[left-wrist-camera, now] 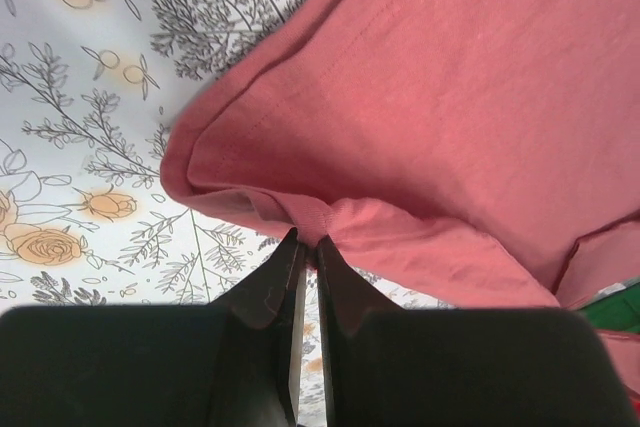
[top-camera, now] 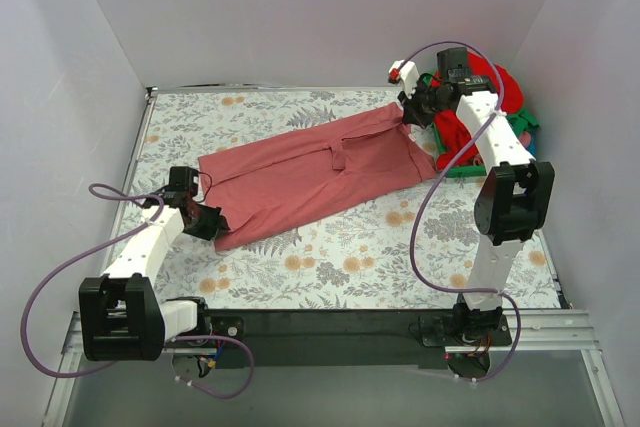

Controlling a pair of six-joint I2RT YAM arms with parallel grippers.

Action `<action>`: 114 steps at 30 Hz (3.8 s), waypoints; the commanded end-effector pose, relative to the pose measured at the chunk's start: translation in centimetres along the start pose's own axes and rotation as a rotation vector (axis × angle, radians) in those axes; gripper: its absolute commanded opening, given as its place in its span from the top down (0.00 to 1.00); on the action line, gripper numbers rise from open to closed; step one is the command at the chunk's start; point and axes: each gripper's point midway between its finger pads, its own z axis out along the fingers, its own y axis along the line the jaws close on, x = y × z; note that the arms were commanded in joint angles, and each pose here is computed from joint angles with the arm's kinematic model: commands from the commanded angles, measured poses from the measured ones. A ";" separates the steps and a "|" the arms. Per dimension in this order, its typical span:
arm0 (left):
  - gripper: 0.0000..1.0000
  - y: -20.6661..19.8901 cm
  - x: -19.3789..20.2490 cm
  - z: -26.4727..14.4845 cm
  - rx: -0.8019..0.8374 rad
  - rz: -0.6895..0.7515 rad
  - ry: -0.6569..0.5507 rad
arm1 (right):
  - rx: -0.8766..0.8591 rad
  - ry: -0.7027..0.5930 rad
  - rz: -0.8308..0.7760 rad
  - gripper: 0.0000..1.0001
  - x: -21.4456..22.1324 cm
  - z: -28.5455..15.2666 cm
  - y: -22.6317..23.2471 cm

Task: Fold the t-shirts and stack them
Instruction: Fold the tshirt

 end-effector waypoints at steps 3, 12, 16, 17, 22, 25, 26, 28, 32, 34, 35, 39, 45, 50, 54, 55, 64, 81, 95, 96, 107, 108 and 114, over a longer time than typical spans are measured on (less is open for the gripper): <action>1.00 -0.8 -1.5 -0.8 0.032 -0.024 -0.041 | 0.061 -0.037 -0.018 0.99 -1.9 -0.4 -1.8; 1.00 -1.5 -2.4 -0.7 0.053 -0.037 -0.048 | 0.076 -0.024 -0.002 0.99 -1.5 0.2 -2.5; 1.00 -2.1 -2.6 -0.5 0.066 -0.028 -0.044 | 0.078 -0.017 0.005 0.99 -1.2 0.5 -2.7; 1.00 -2.2 -2.7 -0.5 0.071 -0.027 -0.045 | 0.080 -0.016 0.006 0.99 -1.3 0.6 -2.8; 1.00 -3.1 -3.2 -0.2 0.073 -0.013 -0.044 | 0.082 -0.009 0.016 0.99 -1.0 1.2 -3.1; 1.00 -3.3 -3.4 0.0 0.071 -0.006 -0.046 | 0.087 -0.007 0.026 0.99 -0.8 1.5 -3.4; 1.00 -3.3 -3.5 0.1 0.068 -0.005 -0.049 | 0.090 -0.005 0.029 0.99 -0.7 1.7 -3.6; 1.00 -3.3 -3.7 0.3 0.064 -0.008 -0.051 | 0.092 -0.005 0.036 0.99 -0.8 2.0 -3.7; 1.00 -3.6 -4.1 0.7 0.061 -0.005 -0.052 | 0.103 -0.006 0.043 0.99 -0.9 2.3 -4.3; 1.00 -3.7 -4.2 1.0 0.060 0.001 -0.051 | 0.110 -0.002 0.047 0.99 -0.7 2.6 -4.6; 1.00 -3.8 -4.3 1.1 0.057 -0.002 -0.051 | 0.111 0.001 0.051 0.99 -0.6 2.7 -4.6; 1.00 -4.3 -4.6 1.2 0.059 0.005 -0.049 | 0.116 -0.001 0.058 0.99 -0.6 3.1 -4.9; 1.00 -4.7 -4.8 1.6 0.058 0.011 -0.044 | 0.121 -0.006 0.069 0.99 -0.7 3.6 -5.4; 1.00 -4.9 -4.7 2.0 0.059 0.011 -0.034 | 0.124 -0.005 0.073 0.99 -0.6 4.0 -5.6; 1.00 -5.2 -4.8 2.2 0.064 0.015 -0.027 | 0.132 0.001 0.077 0.99 -0.3 4.1 -5.8; 1.00 -5.3 -4.9 2.2 0.066 0.015 -0.029 | 0.132 0.002 0.077 0.99 -0.3 4.1 -5.7; 1.00 -5.7 -5.0 2.2 0.068 0.021 -0.030 | 0.139 0.011 0.085 0.99 0.2 4.3 -5.8; 1.00 -6.5 -5.3 2.2 0.079 0.027 -0.031 | 0.150 0.019 0.085 0.99 0.7 4.4 -5.8; 0.61 -6.2 -5.6 2.8 0.072 0.023 -0.014 | 0.136 0.014 0.091 0.99 0.7 4.7 -5.6; 0.57 -6.1 -5.6 2.8 0.071 0.023 -0.013 | 0.132 0.014 0.093 0.99 0.8 4.9 -5.5; 0.30 -9.8 -7.6 -2.3 0.260 0.222 -0.101 | 0.120 0.026 0.102 0.99 1.4 6.2 -5.7; 0.27 -10.7 -7.4 -3.5 0.327 0.263 -0.113 | 0.121 0.026 0.104 0.99 1.4 6.3 -5.7; 0.26 -11.8 -6.8 -6.6 0.499 0.465 -0.189 | 0.135 0.044 0.110 0.99 2.0 7.1 -6.2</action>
